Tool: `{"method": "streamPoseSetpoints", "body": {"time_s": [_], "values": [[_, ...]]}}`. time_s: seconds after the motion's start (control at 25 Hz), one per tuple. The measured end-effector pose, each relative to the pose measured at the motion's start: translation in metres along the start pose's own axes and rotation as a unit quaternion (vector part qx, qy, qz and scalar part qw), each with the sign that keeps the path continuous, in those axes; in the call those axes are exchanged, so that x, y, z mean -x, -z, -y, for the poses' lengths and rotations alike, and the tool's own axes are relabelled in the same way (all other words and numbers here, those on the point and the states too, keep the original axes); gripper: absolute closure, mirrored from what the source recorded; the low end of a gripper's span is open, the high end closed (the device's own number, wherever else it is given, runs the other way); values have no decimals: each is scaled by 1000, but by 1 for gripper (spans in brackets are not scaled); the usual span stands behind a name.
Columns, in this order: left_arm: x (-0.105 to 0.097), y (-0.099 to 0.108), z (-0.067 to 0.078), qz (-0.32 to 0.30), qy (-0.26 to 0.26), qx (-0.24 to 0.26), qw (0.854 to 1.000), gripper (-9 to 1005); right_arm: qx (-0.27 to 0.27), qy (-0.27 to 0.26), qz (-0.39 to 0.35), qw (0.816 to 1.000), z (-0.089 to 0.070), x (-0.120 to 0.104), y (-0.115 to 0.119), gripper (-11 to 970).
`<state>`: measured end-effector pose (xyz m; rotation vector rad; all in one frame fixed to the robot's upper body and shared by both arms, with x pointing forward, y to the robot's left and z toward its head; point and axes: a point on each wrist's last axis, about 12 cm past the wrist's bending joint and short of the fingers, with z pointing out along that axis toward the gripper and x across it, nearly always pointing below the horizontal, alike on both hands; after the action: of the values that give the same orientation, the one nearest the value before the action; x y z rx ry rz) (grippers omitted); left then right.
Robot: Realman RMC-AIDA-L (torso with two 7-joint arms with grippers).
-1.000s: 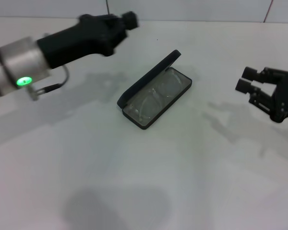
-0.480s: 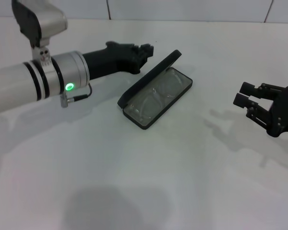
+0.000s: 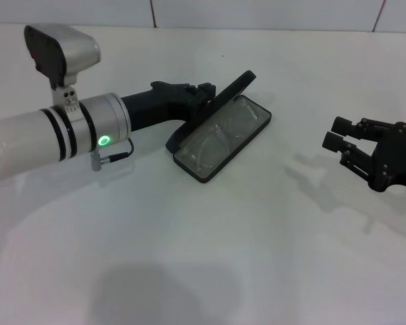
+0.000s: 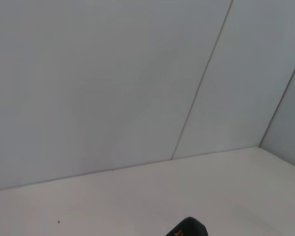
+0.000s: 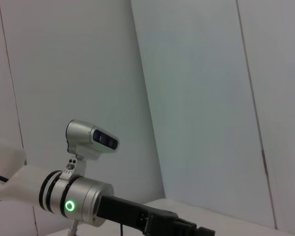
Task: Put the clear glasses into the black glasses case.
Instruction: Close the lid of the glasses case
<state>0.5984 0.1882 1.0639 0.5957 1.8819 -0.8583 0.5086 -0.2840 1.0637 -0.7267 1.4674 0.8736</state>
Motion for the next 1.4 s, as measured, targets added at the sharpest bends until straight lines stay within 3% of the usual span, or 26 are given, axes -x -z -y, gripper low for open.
{"method": "streamPoseSetpoints", "body": {"time_s": [0.64, 0.92, 1.16, 1.4], "values": [[-13, -1, 1, -16, 5, 4, 1000, 909, -5, -7, -6, 1000, 1, -3, -3, 648], [-29, 2, 5, -31, 27, 1, 999, 905, -8, -7, -8, 1000, 2, -4, -4, 646], [-12, 10, 24, 28, -27, -76, 996, 902, -7, -6, -8, 1000, 3, -3, -6, 644], [5, 16, 30, 62, -64, -90, 992, 898, -4, -6, -8, 1000, 3, -2, -7, 641]]}}
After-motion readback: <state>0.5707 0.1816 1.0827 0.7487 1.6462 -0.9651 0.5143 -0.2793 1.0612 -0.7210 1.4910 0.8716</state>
